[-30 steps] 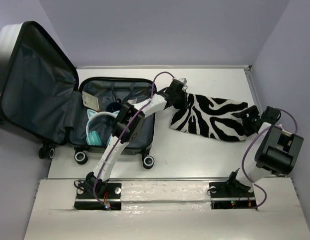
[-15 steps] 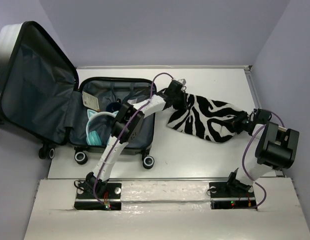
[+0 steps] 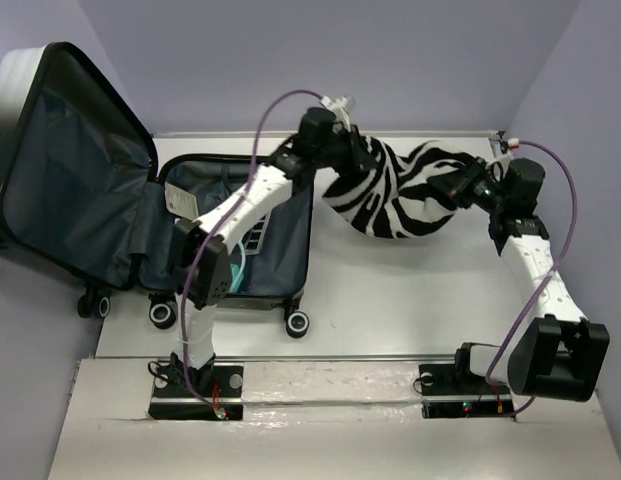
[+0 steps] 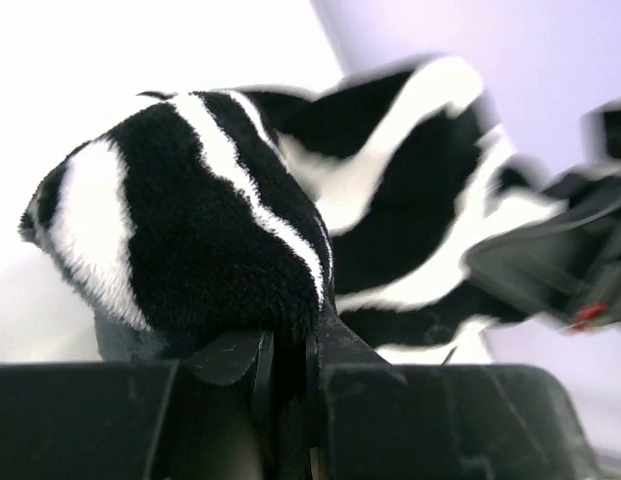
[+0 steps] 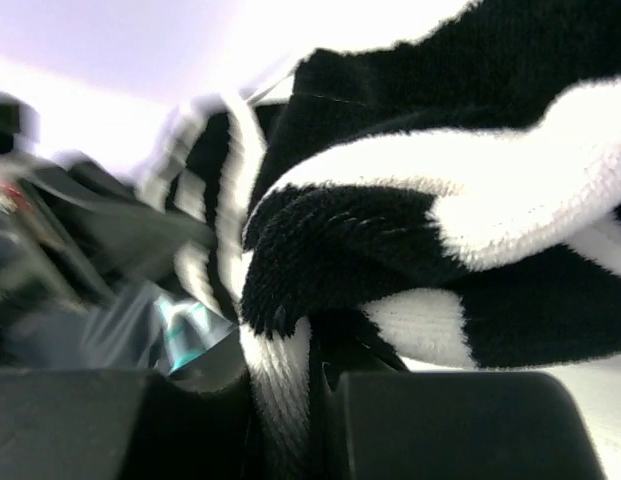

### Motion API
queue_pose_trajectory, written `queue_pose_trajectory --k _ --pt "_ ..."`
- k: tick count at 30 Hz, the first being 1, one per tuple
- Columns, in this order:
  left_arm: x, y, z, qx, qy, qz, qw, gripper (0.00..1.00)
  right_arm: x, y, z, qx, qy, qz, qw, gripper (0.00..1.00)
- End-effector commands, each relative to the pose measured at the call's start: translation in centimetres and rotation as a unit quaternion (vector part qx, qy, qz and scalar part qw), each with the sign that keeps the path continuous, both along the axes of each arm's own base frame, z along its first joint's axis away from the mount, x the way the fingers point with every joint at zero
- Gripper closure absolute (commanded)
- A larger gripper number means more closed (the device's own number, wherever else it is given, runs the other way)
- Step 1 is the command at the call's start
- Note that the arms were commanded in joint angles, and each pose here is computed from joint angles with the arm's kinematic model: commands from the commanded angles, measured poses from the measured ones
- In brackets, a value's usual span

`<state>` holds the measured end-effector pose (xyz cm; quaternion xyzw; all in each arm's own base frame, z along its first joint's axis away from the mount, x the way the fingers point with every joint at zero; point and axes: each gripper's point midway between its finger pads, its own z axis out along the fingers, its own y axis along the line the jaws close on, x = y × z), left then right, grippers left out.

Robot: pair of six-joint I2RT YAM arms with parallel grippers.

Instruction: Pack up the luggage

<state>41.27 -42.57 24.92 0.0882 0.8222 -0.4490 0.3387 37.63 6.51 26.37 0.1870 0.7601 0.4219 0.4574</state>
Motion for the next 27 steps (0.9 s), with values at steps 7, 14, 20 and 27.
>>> queue_pose_trajectory --k 7,14,20,27 --pt "1.3 24.1 15.0 -0.004 -0.119 0.193 0.974 0.94 2.4 20.9 9.9 0.035 -0.068 0.184 0.980 0.93" --pt "0.7 40.4 9.5 0.099 -0.086 0.390 0.912 0.11 3.0 36.6 1.5 0.021 0.006 0.287 0.958 0.73" --pt "-5.4 45.9 15.0 0.164 -0.145 0.514 0.830 0.01 2.9 39.6 -9.8 -0.096 0.110 0.321 0.936 0.14" --pt "-17.7 49.4 18.1 0.183 -0.194 0.611 0.745 0.01 3.1 37.2 -8.2 -0.169 0.074 0.287 0.940 0.13"
